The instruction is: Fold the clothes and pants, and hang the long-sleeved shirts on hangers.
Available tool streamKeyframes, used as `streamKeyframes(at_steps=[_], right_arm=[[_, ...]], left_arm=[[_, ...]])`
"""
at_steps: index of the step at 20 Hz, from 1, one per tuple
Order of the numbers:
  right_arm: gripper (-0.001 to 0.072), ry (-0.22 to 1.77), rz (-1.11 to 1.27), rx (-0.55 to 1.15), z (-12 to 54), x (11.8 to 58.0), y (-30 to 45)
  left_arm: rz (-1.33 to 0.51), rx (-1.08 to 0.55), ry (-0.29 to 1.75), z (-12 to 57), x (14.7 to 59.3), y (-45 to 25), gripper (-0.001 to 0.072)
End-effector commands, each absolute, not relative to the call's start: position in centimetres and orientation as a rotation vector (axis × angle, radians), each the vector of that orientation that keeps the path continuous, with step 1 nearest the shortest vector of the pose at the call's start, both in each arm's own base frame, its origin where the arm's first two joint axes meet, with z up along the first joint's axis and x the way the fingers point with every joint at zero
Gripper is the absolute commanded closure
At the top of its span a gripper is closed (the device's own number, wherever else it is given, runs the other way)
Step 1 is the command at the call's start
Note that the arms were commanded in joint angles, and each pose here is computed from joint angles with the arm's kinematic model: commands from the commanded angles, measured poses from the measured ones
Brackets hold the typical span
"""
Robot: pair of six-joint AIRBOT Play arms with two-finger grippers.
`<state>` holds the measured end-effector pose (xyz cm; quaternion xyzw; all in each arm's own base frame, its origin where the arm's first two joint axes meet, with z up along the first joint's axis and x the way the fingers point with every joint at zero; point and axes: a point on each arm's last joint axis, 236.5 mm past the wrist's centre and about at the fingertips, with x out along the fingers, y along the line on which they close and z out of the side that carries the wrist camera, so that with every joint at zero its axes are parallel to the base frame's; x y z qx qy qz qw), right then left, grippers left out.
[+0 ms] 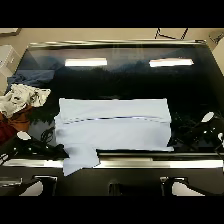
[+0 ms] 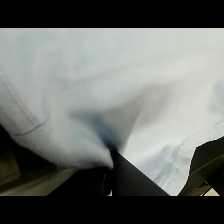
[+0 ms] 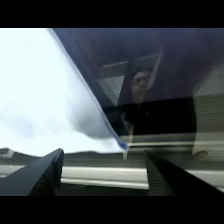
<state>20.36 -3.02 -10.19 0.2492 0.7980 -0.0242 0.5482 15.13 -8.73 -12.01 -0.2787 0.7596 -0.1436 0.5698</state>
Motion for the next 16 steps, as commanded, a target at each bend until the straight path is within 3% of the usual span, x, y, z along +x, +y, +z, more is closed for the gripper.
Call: streamKeyframes(at_steps=[1,3,4,5,6,7,12,16], right_arm=[[0.0154,1.817,-0.067,0.595,-11.4,21.6,-3.1],[0.0217,1.813,-0.07,0.597,-11.6,21.8,-3.1],[0.0288,1.815,-0.067,0.606,-11.7,21.8,-3.0],[0.0385,1.816,-0.064,0.613,-11.8,21.9,-2.9],[0.0547,1.813,-0.062,0.616,-11.8,21.9,-2.8],[0.066,1.813,-0.06,0.615,-11.7,22.0,-2.8],[0.0665,1.787,0.043,0.635,-9.4,23.2,-1.7],[0.0666,1.605,0.031,0.684,-5.0,29.2,-2.3]], left_arm=[[-0.327,-0.638,1.757,-12.0,15.6,-8.4,0.0686],[-0.325,-0.638,1.754,-12.0,15.6,-8.4,0.0687],[-0.326,-0.638,1.754,-11.9,15.6,-8.5,0.0687],[-0.329,-0.636,1.753,-11.8,15.7,-8.4,0.0687],[-0.331,-0.635,1.749,-11.7,15.9,-8.4,0.0687],[-0.333,-0.63,1.741,-11.5,16.3,-8.3,0.0687],[-0.373,-0.579,1.657,-8.4,20.3,-7.5,0.0688],[-0.346,-0.507,1.503,-3.6,26.8,-5.6,0.0688]])
